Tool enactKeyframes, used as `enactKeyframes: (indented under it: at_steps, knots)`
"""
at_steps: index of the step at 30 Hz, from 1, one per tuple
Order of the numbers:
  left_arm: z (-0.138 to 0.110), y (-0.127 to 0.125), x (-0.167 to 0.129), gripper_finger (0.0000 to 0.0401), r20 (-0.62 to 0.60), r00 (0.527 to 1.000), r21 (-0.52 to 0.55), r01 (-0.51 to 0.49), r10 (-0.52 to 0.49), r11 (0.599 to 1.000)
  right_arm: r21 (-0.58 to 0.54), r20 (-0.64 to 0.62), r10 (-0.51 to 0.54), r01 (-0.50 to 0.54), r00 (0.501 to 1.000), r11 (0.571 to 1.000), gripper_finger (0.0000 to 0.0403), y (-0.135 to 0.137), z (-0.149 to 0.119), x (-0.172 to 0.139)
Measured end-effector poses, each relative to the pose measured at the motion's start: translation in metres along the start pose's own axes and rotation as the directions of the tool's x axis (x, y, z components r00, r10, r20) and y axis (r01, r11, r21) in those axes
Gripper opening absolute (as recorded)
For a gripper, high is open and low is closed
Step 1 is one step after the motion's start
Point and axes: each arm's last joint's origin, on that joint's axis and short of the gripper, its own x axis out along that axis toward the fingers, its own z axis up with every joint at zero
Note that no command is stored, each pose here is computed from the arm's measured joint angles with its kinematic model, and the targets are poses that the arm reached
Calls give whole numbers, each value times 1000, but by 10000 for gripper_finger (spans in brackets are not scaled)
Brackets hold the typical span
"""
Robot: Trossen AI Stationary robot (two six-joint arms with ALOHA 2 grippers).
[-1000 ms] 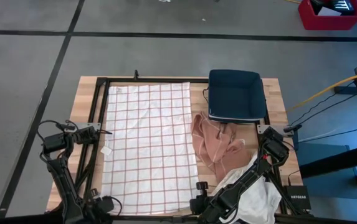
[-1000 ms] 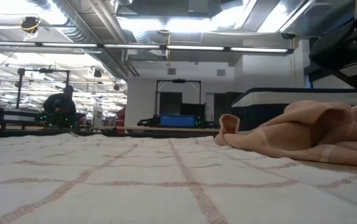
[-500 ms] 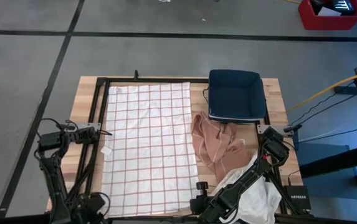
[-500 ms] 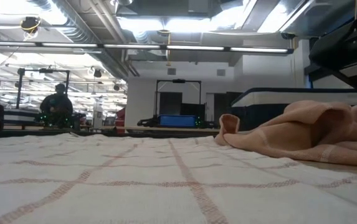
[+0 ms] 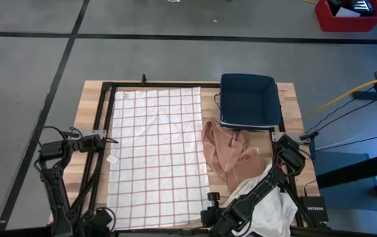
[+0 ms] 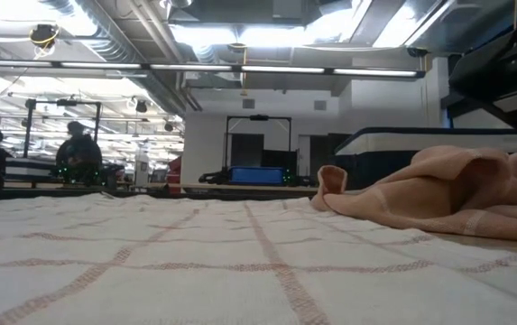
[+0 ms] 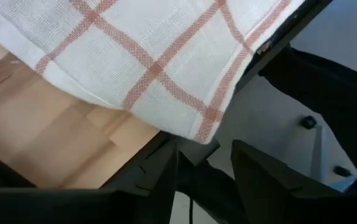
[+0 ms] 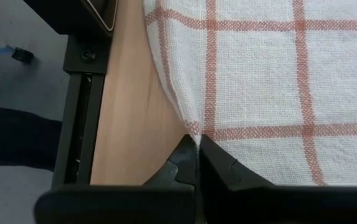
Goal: Fold towel
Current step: Fold the brown striped towel on the table
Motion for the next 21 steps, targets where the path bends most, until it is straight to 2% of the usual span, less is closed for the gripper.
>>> enactKeyframes:
  at_steps: [6, 11, 16, 21]
  knots:
    - [3, -1, 12, 143, 26, 999, -10, -34, 34, 999, 1, 3, -1, 1, 1000, 1000, 8, 0, 0, 0]
    - [9, 0, 23, 143, 32, 993, 4, -117, 117, 993, 2, 8, -4, 4, 1000, 1000, 7, 0, 1, 0]
    - [16, 5, 23, 143, 90, 979, -33, -180, 182, 983, 5, 9, -4, 4, 1000, 1000, 7, 0, 1, 0]
    - [16, 5, 22, 143, 91, 980, -27, -178, 180, 984, 6, 9, -4, 4, 1000, 1000, 7, 0, 1, 0]
